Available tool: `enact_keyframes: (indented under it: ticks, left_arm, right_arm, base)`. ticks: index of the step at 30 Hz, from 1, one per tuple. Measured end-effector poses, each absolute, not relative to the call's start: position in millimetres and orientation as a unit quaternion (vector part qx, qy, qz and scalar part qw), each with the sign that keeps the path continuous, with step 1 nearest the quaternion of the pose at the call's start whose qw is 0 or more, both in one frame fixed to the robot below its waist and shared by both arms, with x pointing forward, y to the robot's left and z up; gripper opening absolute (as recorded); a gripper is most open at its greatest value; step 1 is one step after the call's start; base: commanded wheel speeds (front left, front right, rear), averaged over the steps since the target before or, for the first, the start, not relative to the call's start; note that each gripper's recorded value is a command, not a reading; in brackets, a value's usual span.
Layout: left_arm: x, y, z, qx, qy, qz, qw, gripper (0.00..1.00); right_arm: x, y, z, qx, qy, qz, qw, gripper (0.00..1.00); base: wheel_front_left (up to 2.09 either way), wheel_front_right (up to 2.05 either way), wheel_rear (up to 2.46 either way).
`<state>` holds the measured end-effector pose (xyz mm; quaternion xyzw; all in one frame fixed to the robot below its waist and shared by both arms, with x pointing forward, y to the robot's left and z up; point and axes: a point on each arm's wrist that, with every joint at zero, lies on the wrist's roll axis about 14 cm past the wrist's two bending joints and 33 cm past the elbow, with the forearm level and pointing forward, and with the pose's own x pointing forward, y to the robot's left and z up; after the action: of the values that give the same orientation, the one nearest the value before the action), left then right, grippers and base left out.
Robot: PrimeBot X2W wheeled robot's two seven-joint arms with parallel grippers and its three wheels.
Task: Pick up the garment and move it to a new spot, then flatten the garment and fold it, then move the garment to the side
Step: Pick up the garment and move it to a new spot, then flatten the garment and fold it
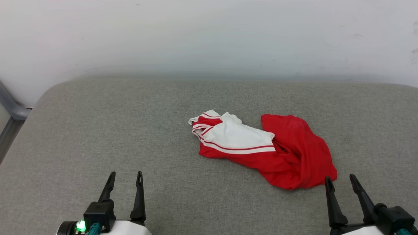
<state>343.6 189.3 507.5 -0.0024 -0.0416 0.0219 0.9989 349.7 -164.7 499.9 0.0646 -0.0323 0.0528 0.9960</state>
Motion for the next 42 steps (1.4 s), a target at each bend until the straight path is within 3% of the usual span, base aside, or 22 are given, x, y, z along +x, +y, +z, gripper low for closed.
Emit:
enact_keyframes:
  ticks: [25,34,42]
  left_arm:
    - [341,194,500,-0.002,-0.032,0.023,0.999,1.00]
    - [343,196,503,-0.002,-0.036,0.025,0.999,1.00]
    - [359,197,505,-0.002,-0.039,0.026,0.999,1.00]
  right_arm:
    - [352,-164,502,0.064,-0.036,0.054,0.996,1.00]
    - [390,-164,565,0.016,-0.129,0.078,0.988,1.00]
    - [446,-137,615,-0.044,-0.186,0.168,0.967,1.00]
  base:
    - [0.00,0.00,0.00]
    - [0.00,0.00,0.00]
    - [0.00,0.00,0.00]
